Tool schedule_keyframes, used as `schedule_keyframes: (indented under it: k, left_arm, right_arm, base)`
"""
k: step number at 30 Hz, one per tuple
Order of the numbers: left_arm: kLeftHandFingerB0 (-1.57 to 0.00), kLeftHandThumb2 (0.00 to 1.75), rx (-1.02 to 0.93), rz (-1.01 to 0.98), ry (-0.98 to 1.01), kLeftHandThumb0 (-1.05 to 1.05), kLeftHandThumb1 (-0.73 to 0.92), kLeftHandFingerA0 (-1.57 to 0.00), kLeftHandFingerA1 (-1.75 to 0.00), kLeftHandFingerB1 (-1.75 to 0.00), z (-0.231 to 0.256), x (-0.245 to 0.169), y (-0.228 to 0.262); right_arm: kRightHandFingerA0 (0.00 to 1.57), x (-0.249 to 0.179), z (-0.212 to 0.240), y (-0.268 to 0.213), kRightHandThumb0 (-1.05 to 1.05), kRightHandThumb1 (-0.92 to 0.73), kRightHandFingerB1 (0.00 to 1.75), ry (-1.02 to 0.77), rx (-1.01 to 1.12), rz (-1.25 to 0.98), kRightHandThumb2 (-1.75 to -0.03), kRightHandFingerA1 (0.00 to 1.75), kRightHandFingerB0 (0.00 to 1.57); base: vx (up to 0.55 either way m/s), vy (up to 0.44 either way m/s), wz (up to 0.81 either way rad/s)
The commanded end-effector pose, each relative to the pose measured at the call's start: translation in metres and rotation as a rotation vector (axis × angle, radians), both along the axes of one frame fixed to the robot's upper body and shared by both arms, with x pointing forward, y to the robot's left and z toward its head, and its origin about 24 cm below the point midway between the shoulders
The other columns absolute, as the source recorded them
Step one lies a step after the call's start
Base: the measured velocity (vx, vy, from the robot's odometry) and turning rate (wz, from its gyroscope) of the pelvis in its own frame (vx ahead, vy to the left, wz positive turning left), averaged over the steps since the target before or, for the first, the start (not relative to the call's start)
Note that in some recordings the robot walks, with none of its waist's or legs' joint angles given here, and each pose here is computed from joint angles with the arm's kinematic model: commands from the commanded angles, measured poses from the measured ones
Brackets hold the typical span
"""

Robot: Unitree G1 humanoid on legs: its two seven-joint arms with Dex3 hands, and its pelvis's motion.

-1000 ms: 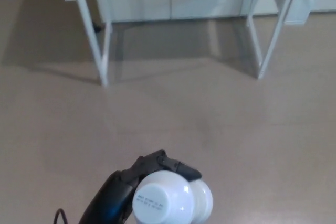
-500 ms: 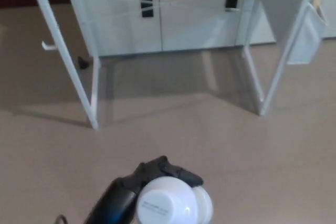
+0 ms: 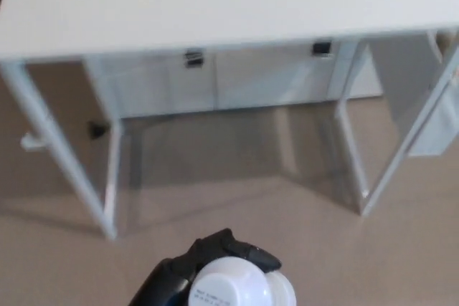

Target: The robot picks up a bottle from a person using its left hand and walk towards the table in frontand put the bottle on the table.

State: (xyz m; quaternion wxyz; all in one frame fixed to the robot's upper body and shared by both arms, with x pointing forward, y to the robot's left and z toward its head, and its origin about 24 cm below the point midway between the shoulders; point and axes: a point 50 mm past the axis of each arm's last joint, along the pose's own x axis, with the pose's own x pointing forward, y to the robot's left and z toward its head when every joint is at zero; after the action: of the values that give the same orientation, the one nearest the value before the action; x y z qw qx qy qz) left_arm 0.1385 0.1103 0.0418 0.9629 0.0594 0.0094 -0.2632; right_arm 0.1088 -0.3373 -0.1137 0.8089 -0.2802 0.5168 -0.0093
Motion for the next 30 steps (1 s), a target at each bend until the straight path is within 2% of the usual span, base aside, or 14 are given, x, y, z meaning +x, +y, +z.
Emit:
schedule_keyframes:
  k: [1, 6, 7, 8, 9, 11, 12, 13, 21, 22, 27, 29, 30]
  left_arm:
    - [-0.74, 0.71, -0.005, -0.014, -0.037, -0.17, 0.75, -0.94, -1.46, -1.21, 0.001, -0.011, -0.001]
    - [-0.74, 0.70, -0.007, -0.029, -0.005, -0.18, 0.74, -0.97, -1.45, -1.21, -0.002, -0.022, -0.006]
    - [-0.74, 0.70, -0.007, -0.033, -0.002, -0.18, 0.75, -0.96, -1.45, -1.20, -0.003, -0.023, -0.006]
    - [-0.74, 0.70, -0.008, -0.036, 0.001, -0.18, 0.75, -0.96, -1.45, -1.20, -0.003, -0.024, -0.007]
    - [-0.75, 0.67, -0.009, -0.035, 0.014, -0.20, 0.78, -0.97, -1.45, -1.19, -0.003, -0.025, -0.007]
    - [-0.75, 0.64, -0.033, -0.038, 0.025, -0.22, 0.82, -0.99, -1.46, -1.21, -0.003, -0.027, -0.008]
    - [-0.75, 0.64, -0.024, -0.035, 0.027, -0.23, 0.81, -1.00, -1.46, -1.20, -0.002, -0.026, -0.008]
    - [-0.75, 0.64, -0.027, -0.035, 0.027, -0.23, 0.81, -1.00, -1.47, -1.19, -0.002, -0.026, -0.008]
    - [-0.73, 0.64, -0.025, -0.043, -0.010, -0.24, 0.82, -1.00, -1.46, -1.22, 0.006, -0.022, -0.008]
    - [-0.74, 0.73, -0.025, -0.051, -0.041, -0.18, 0.73, -0.98, -1.44, -1.21, 0.010, -0.022, -0.008]
    - [-0.74, 0.73, -0.021, -0.057, -0.077, -0.19, 0.72, -0.99, -1.44, -1.20, 0.017, -0.020, -0.009]
    - [-0.76, 0.72, -0.020, -0.061, -0.153, -0.21, 0.72, -1.02, -1.41, -1.19, 0.028, -0.014, -0.010]
    - [-0.76, 0.67, -0.043, -0.064, -0.165, -0.25, 0.77, -1.02, -1.41, -1.20, 0.038, -0.013, -0.010]
  right_arm:
    - [0.69, -0.018, -0.003, -0.003, -0.32, -0.70, 0.39, 0.044, 0.010, -0.018, -0.61, 0.46, 0.52]
    - [0.69, -0.035, -0.004, -0.007, -0.31, -0.73, 0.41, 0.096, 0.016, 0.006, -0.62, 0.47, 0.53]
    - [0.61, -0.037, -0.004, -0.007, -0.37, -0.62, 0.51, 0.100, 0.020, -0.002, -0.81, 0.57, 0.48]
    - [0.61, -0.039, -0.004, -0.008, -0.37, -0.62, 0.51, 0.103, 0.023, -0.006, -0.81, 0.57, 0.48]
    - [0.67, -0.041, -0.004, -0.008, -0.31, -0.73, 0.40, 0.107, 0.027, -0.015, -0.61, 0.47, 0.52]
    - [0.66, -0.044, -0.005, -0.008, -0.30, -0.73, 0.40, 0.118, 0.023, -0.009, -0.61, 0.46, 0.52]
    - [0.60, -0.043, -0.004, -0.008, -0.37, -0.63, 0.51, 0.115, 0.027, -0.005, -0.81, 0.56, 0.48]
    - [0.67, -0.043, -0.004, -0.008, -0.30, -0.73, 0.40, 0.113, 0.029, -0.002, -0.62, 0.47, 0.51]
    - [0.67, -0.041, -0.004, -0.008, -0.31, -0.73, 0.40, 0.111, 0.031, 0.006, -0.61, 0.47, 0.52]
    - [0.63, -0.043, -0.005, -0.007, -0.31, -0.74, 0.40, 0.114, 0.039, -0.006, -0.62, 0.45, 0.51]
    - [0.64, -0.042, -0.005, -0.007, -0.31, -0.73, 0.40, 0.114, 0.037, -0.015, -0.62, 0.46, 0.52]
    - [0.66, -0.037, -0.004, -0.007, -0.32, -0.73, 0.40, 0.105, 0.032, -0.009, -0.62, 0.47, 0.52]
    - [0.65, -0.039, -0.004, -0.008, -0.30, -0.72, 0.40, 0.100, 0.040, -0.018, -0.61, 0.46, 0.50]
  base:
    - [0.53, 0.204, -0.25]
    - [0.44, 0.111, 0.03]
    - [0.33, -0.055, 0.09]
    - [0.32, -0.110, 0.05]
    - [0.30, -0.111, 0.16]
    - [0.31, -0.166, 0.20]
    - [0.44, -0.211, 0.36]
    - [0.27, -0.230, -1.08]
    - [0.22, -0.114, 0.09]
    - [0.15, 0.000, -0.09]
    - [0.11, 0.088, -0.07]
    - [0.10, 0.203, 0.19]
    - [0.10, 0.208, -0.20]
